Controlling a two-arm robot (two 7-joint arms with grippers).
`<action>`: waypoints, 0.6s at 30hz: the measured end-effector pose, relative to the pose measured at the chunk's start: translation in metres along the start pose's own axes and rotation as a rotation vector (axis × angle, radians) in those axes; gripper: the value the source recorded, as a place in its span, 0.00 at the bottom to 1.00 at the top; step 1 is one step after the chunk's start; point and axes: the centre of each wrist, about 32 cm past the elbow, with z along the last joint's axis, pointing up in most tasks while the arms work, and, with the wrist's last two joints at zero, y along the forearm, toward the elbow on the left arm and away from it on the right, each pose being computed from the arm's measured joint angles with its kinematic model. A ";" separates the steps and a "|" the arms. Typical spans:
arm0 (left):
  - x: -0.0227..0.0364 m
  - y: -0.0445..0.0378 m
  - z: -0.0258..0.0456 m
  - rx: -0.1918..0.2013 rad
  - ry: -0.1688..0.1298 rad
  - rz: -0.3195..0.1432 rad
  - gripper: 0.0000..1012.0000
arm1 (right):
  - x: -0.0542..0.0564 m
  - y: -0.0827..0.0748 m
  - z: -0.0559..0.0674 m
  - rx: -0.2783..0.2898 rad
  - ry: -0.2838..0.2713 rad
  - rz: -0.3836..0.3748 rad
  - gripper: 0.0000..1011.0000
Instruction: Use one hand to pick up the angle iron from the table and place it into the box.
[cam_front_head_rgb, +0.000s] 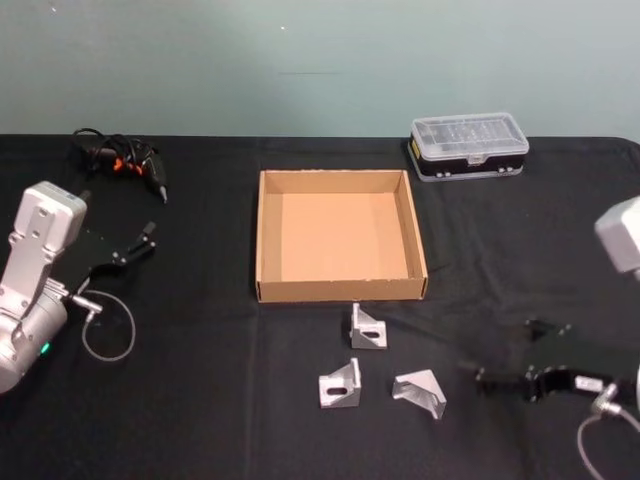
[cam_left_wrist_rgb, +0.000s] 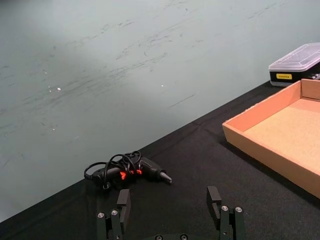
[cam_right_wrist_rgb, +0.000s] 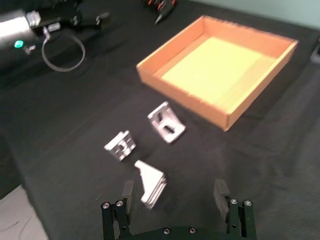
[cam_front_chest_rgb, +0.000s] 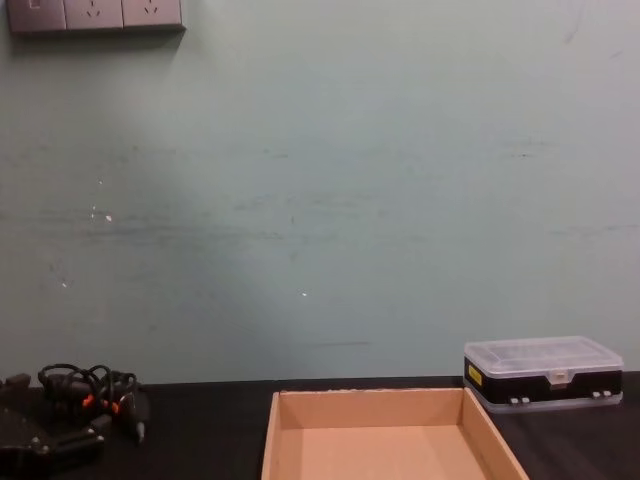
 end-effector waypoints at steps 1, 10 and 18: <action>0.0000 0.0000 0.0000 0.000 0.000 0.000 0.99 | 0.000 0.000 0.000 0.000 0.000 0.000 0.99; 0.0000 0.0000 0.0000 0.000 0.000 0.000 0.99 | -0.010 0.016 -0.008 -0.052 0.003 0.034 0.99; 0.0000 0.0000 0.0000 0.000 0.000 0.000 0.99 | -0.015 0.024 -0.012 -0.068 -0.001 0.037 0.99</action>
